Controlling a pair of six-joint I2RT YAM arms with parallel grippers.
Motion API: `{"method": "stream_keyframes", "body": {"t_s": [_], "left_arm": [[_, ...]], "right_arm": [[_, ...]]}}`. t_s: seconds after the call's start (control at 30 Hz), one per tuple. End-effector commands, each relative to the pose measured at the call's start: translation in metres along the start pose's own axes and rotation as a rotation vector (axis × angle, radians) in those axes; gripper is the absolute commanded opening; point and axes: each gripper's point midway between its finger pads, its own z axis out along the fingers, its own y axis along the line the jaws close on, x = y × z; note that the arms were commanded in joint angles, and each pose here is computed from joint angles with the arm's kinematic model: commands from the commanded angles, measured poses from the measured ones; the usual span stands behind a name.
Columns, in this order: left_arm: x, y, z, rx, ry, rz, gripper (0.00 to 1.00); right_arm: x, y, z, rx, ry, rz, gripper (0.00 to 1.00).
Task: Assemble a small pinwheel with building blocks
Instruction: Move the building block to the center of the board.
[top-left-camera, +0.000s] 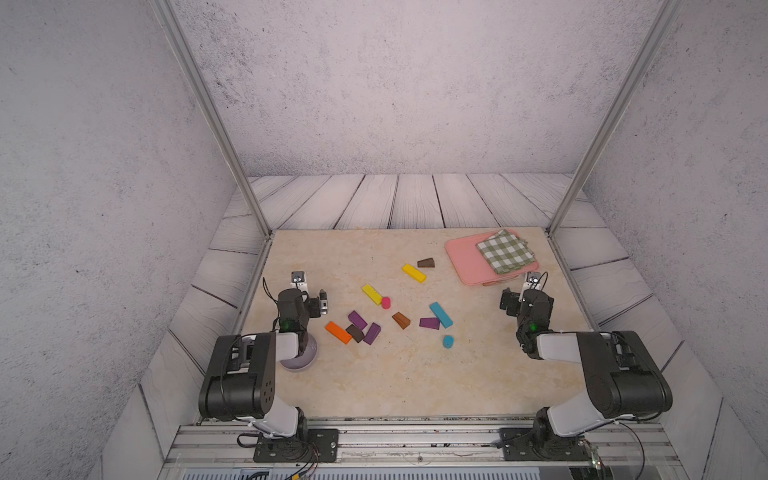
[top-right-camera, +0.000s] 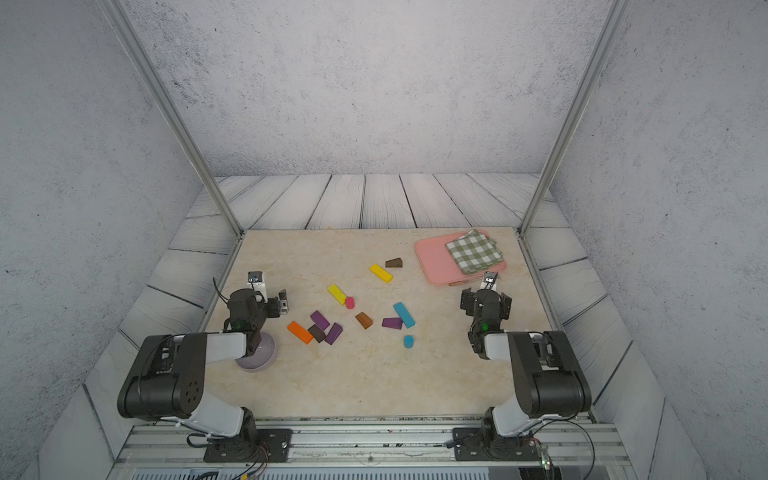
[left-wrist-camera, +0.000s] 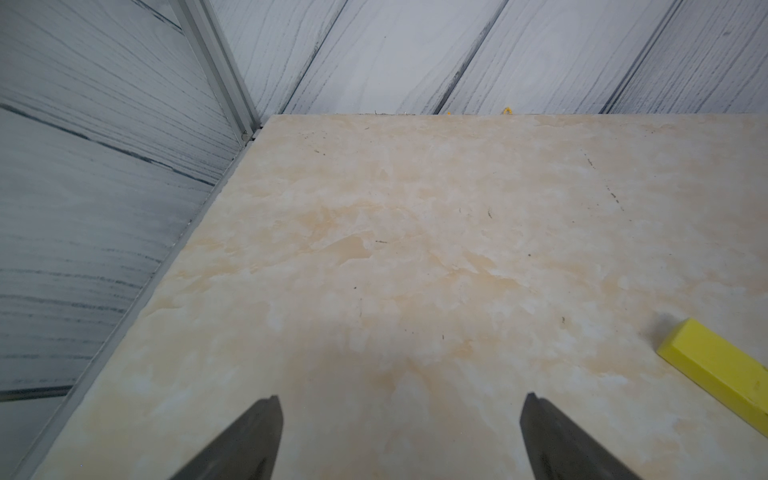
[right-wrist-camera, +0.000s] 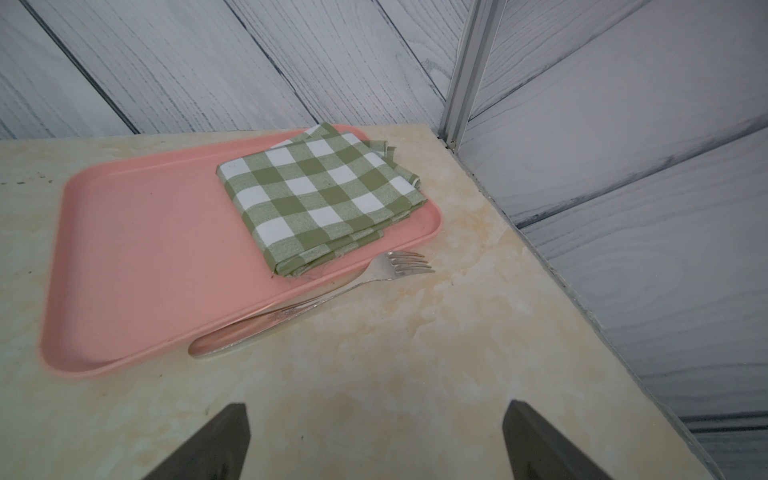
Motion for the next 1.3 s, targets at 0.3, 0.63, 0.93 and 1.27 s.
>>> {"method": "stream_keyframes", "body": {"t_s": [0.3, 0.63, 0.93, 1.27], "left_arm": [[-0.065, 0.008, -0.030, -0.060, 0.051, -0.155, 0.96], [-0.020, -0.096, -0.038, 0.301, 0.613, -0.716, 0.96], [-0.005, -0.166, -0.091, 0.211, 0.764, -0.248, 0.96], [0.032, -0.244, -0.085, 0.226, 0.933, -0.012, 0.92]], "right_arm": [[-0.032, 0.016, -0.021, -0.096, 0.109, -0.006, 0.99], [-0.072, 0.097, -0.084, -0.643, 0.221, 0.298, 0.99], [-0.044, 0.085, -0.095, -0.588, 0.304, 0.247, 0.99], [-0.033, 0.090, -0.097, -0.618, 0.344, 0.252, 0.99]]}}
